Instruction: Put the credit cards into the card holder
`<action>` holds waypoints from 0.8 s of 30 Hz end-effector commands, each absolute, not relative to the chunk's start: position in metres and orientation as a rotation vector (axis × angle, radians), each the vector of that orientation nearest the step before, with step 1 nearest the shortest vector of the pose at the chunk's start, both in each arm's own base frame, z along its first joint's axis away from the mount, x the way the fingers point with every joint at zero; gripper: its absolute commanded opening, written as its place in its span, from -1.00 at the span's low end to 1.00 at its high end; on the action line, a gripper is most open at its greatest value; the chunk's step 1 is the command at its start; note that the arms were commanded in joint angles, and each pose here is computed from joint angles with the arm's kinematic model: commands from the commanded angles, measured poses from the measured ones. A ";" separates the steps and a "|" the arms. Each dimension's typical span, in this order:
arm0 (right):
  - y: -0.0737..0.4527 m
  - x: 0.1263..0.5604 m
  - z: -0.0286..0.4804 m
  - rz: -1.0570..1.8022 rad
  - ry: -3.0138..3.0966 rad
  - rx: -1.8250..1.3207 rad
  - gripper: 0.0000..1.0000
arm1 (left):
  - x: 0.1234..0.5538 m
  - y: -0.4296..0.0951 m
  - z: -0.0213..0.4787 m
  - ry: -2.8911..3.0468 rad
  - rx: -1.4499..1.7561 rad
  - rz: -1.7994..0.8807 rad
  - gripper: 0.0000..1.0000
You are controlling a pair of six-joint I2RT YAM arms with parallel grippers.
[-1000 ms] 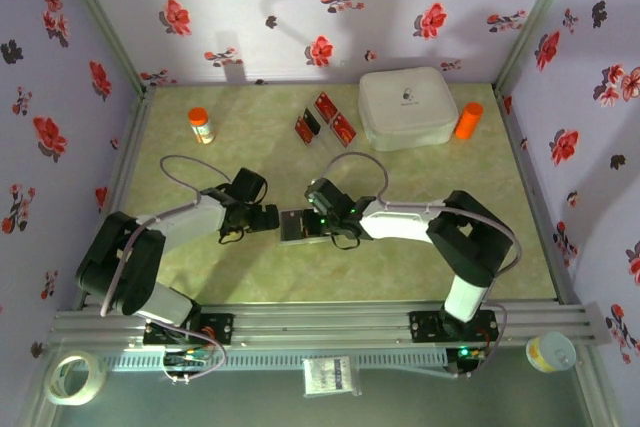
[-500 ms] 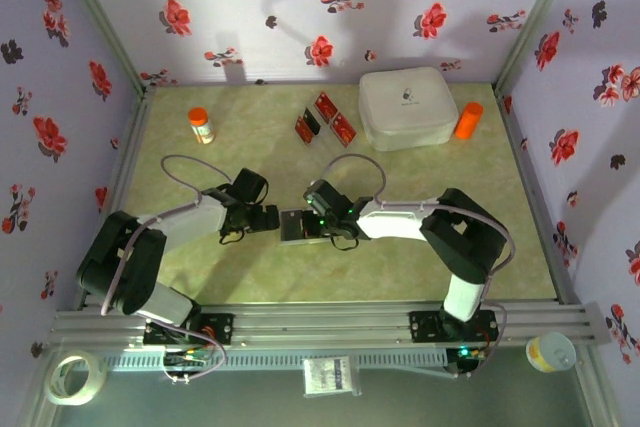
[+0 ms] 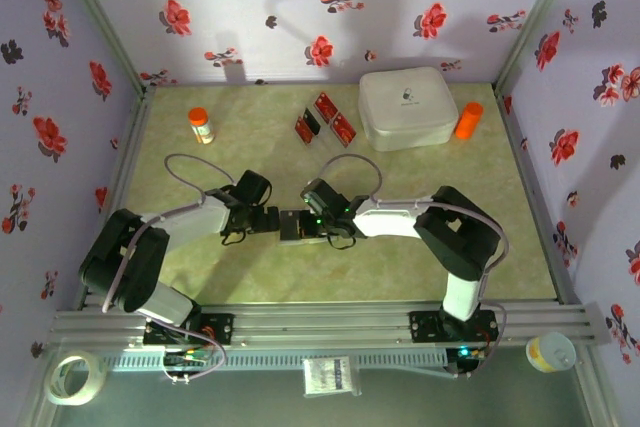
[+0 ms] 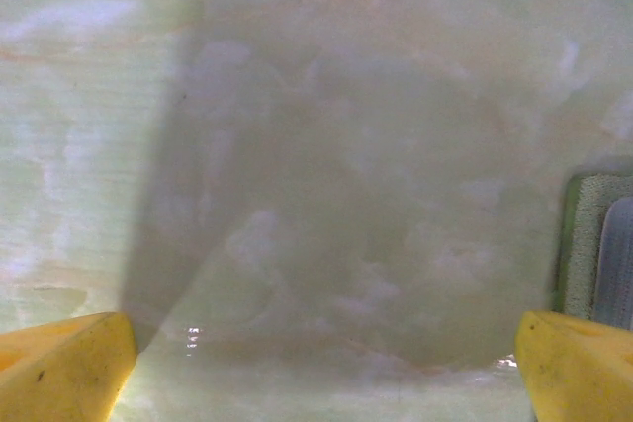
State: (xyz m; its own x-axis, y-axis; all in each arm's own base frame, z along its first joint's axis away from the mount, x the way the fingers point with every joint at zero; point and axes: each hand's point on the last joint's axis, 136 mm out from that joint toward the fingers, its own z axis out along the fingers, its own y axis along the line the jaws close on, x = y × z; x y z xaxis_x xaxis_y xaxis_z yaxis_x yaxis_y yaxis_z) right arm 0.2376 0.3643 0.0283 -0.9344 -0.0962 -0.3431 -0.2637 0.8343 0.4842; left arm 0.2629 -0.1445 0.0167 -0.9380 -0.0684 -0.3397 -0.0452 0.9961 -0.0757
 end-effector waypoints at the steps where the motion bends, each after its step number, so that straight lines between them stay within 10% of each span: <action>1: 0.379 0.235 0.030 0.852 2.714 -0.259 -1.00 | 0.256 -0.158 -0.001 2.834 -0.049 -0.168 1.00; 24: 0.348 0.270 0.060 0.748 2.659 -0.221 -1.00 | 0.254 -0.131 0.019 2.790 -0.186 -0.075 1.00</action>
